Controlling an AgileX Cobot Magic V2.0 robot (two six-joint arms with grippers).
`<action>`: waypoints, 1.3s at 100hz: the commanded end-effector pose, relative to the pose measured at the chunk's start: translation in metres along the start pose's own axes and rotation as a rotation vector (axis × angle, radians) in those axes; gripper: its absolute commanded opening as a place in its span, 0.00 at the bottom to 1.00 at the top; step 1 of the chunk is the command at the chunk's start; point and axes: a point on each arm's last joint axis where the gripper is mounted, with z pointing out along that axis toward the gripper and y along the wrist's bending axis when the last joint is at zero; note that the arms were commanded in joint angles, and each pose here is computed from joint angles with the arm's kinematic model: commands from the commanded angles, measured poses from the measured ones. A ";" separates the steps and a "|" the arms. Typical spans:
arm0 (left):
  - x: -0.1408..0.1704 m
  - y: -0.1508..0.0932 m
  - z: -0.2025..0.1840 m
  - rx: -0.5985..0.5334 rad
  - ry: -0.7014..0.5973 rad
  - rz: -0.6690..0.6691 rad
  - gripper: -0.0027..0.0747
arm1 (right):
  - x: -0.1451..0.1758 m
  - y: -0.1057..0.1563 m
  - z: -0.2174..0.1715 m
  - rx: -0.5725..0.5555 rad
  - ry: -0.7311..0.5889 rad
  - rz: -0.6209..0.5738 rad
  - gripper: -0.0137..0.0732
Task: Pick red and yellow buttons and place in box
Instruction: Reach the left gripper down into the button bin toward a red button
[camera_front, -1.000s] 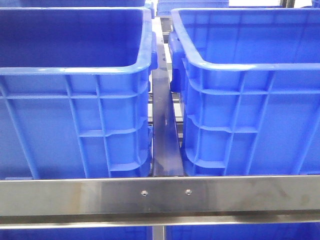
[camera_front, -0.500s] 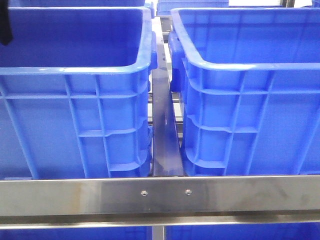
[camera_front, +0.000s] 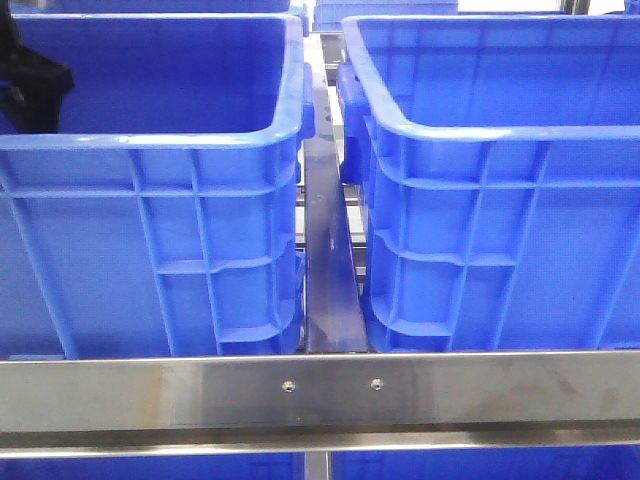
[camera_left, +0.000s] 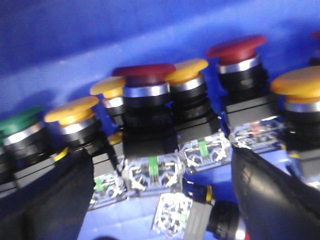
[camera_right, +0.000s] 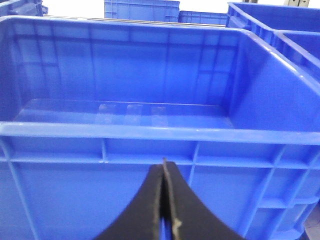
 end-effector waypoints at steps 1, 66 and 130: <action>-0.009 0.003 -0.019 -0.018 -0.086 0.002 0.73 | -0.014 -0.001 -0.003 0.012 -0.114 -0.009 0.08; -0.012 -0.001 0.007 -0.012 -0.053 0.009 0.50 | -0.014 -0.001 -0.003 0.012 -0.114 -0.009 0.08; -0.012 0.005 -0.053 -0.009 -0.227 0.027 0.28 | -0.014 -0.001 -0.003 0.012 -0.114 -0.009 0.08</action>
